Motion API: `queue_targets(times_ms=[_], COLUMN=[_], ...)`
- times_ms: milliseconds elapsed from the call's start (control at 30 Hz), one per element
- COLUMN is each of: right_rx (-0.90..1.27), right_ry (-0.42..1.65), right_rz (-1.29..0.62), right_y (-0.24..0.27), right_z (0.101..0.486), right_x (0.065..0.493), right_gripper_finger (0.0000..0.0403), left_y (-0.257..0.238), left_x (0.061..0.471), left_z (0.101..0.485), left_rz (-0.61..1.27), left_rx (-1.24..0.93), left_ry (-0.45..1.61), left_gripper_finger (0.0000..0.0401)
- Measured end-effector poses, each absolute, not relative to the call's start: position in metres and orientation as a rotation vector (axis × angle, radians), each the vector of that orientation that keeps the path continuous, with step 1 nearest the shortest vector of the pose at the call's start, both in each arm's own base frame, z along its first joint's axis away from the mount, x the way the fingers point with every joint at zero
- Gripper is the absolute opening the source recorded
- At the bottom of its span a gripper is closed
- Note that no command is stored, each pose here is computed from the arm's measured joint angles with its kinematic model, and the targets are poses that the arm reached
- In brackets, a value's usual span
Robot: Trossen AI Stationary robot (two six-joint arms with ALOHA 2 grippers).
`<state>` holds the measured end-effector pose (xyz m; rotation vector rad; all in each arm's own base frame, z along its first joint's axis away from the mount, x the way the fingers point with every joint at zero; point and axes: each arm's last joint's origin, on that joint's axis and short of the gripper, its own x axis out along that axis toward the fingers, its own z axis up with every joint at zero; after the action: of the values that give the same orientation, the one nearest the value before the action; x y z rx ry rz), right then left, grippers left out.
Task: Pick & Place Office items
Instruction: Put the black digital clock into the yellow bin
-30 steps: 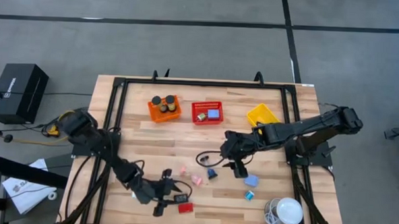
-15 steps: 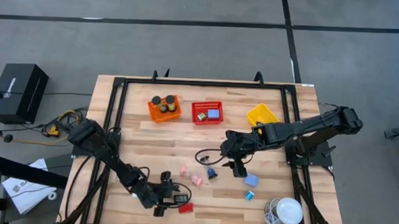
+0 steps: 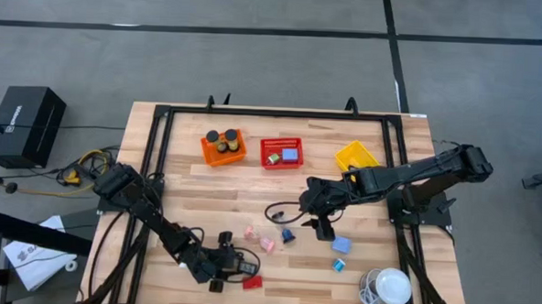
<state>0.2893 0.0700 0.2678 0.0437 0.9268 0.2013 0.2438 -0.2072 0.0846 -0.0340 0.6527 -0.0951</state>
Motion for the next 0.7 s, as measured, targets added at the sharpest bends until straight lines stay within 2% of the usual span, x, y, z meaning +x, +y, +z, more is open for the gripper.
queue_targets(times_ms=[133,333,467,600,700], right_rx=[0.096,0.096,0.099,0.016,-0.112], right_ry=[0.935,0.924,0.891,0.8,0.748], right_rz=[0.175,0.123,0.095,0.148,0.22], right_y=[0.07,0.065,0.059,0.061,0.068], right_z=[0.268,0.268,0.269,0.272,0.273], right_x=[0.289,0.291,0.294,0.303,0.306], right_gripper_finger=[0.0203,0.0193,0.0186,0.0178,0.017], left_y=[-0.207,-0.204,-0.196,-0.176,-0.155], left_x=[0.244,0.244,0.25,0.26,0.265], left_z=[0.085,0.093,0.118,0.146,0.16], left_rz=[-0.097,-0.093,-0.082,-0.028,0.05], left_rx=[-0.031,-0.001,0.016,0.011,0.028], left_ry=[0.652,0.637,0.56,0.49,0.482], left_gripper_finger=[0.0153,0.0165,0.0156,0.0151,0.0163])
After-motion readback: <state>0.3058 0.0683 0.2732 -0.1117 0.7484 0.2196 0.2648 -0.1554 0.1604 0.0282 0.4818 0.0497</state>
